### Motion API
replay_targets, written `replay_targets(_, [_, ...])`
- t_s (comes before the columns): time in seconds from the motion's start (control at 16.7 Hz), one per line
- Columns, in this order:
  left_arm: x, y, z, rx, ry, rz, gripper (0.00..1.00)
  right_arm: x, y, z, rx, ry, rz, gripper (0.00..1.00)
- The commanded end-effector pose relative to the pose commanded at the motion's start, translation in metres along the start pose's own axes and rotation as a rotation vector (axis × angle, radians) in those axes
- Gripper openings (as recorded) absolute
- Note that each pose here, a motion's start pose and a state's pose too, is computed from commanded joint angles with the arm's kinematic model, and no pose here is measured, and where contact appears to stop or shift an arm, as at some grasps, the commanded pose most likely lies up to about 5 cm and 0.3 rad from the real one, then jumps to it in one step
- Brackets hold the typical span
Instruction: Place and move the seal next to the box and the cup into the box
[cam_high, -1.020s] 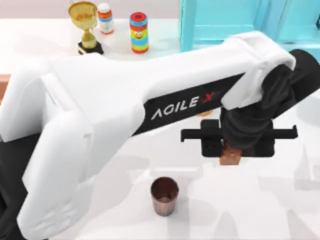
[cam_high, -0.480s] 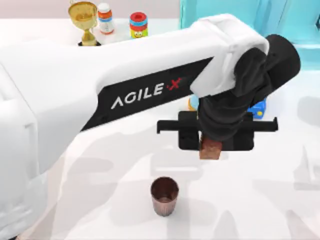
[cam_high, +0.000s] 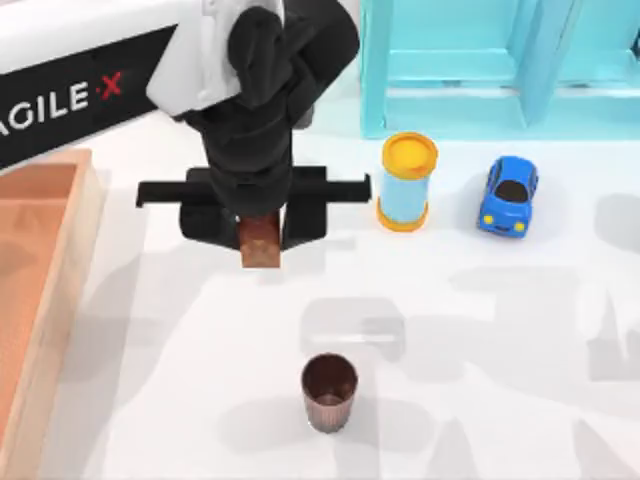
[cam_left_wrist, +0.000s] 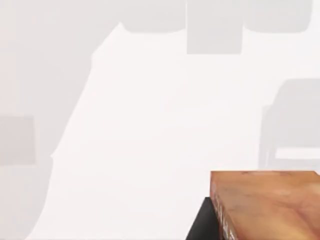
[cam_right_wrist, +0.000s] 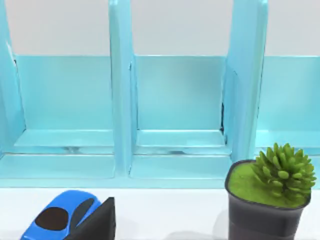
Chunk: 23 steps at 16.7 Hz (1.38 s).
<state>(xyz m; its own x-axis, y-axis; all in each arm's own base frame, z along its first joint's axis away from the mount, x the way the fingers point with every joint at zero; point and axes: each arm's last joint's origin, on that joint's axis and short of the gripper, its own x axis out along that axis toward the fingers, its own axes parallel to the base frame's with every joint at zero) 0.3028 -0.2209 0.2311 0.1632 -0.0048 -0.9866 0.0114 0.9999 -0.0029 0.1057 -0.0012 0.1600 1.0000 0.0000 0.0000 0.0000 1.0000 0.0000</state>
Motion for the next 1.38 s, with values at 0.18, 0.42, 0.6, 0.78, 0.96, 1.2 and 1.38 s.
replay_targets(0.18, [-0.003, 0.064, 0.004, 0.009, 0.0, 0.005, 0.0, 0.0, 0.0, 0.0, 0.0, 0.0, 0.0, 1.0])
replay_targets(0.42, [-0.009, 0.105, -0.003, 0.017, -0.037, -0.011, 0.0, 0.0, 0.0, 0.0, 0.0, 0.0, 0.0, 1.0])
replay_targets(0.6, [-0.009, 0.105, -0.003, 0.018, -0.038, -0.011, 0.0, 0.0, 0.0, 0.0, 0.0, 0.0, 0.0, 1.0])
replay_targets(0.78, [-0.006, 0.104, -0.003, 0.022, -0.034, -0.007, 0.0, 0.0, 0.0, 0.0, 0.0, 0.0, 0.0, 1.0])
replay_targets(0.96, [0.007, 0.104, -0.002, 0.021, -0.036, -0.008, 0.0, 0.0, 0.0, 0.0, 0.0, 0.0, 0.0, 1.0])
replay_targets(1.2, [0.022, 0.104, -0.001, 0.02, -0.038, -0.01, 0.0, 0.0, 0.0, 0.0, 0.0, 0.0, 0.0, 1.0])
replay_targets(1.38, [0.034, 0.104, -0.002, 0.019, -0.038, -0.01, 0.0, 0.0, 0.0, 0.0, 0.0, 0.0, 0.0, 1.0])
